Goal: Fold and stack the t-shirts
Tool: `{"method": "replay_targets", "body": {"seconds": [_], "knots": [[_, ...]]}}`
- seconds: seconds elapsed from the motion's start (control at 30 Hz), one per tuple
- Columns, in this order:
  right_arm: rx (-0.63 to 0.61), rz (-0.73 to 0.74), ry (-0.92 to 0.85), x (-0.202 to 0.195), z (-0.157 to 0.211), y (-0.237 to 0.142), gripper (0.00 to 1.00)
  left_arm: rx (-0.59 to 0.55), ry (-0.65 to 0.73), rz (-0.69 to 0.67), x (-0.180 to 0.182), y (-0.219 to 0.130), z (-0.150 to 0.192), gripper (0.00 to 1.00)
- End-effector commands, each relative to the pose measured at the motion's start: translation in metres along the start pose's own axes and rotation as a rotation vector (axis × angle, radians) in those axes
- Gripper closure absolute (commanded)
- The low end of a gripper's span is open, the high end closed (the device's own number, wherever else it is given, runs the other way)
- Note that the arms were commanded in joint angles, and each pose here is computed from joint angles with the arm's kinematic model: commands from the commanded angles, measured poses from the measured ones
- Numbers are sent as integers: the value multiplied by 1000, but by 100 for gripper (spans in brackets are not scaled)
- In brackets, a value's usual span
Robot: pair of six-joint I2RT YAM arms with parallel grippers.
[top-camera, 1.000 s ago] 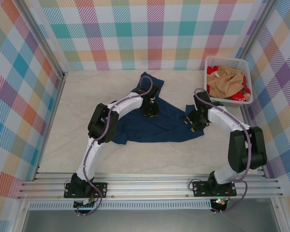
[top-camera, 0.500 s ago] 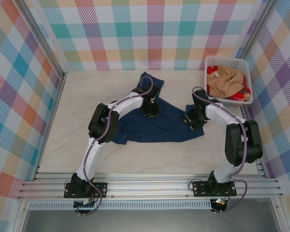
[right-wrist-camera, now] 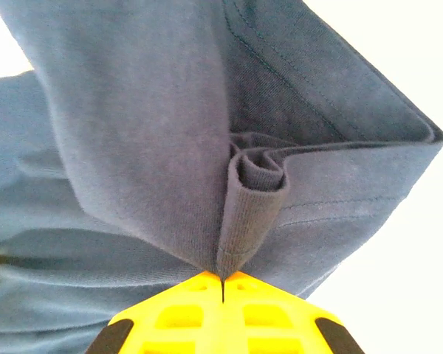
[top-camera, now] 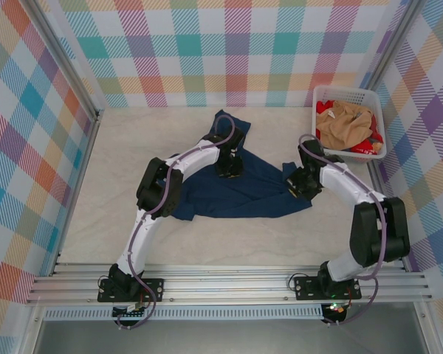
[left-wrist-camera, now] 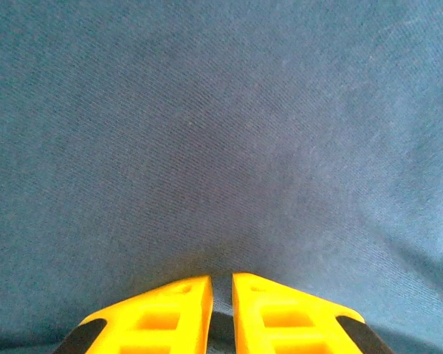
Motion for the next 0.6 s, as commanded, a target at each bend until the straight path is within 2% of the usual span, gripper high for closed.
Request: {"method": "replay_targets", "body": {"seconds": [0.0,0.17,0.57], "knots": [[-11,40,5,-25,4,-19,100,74,-13,-95,28,23,16,83],[36,65,5,-57,22,-31,100,83,-27,-105,34,28,15,84],[132,240,46,-143,54,-22,100,84,-59,-120,49,29,10,84]]}}
Point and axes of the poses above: each hand's point on the last joint's axis, 136 mm out from that joint toward the fingers, its own y axis out along the fingers, its own x axis along the line the jaws close on, z = x × y, the point moved 1 cm from there along -y, back along the fingers, and after that the axes turned 14 degrees about y, right-handed, at the moved point
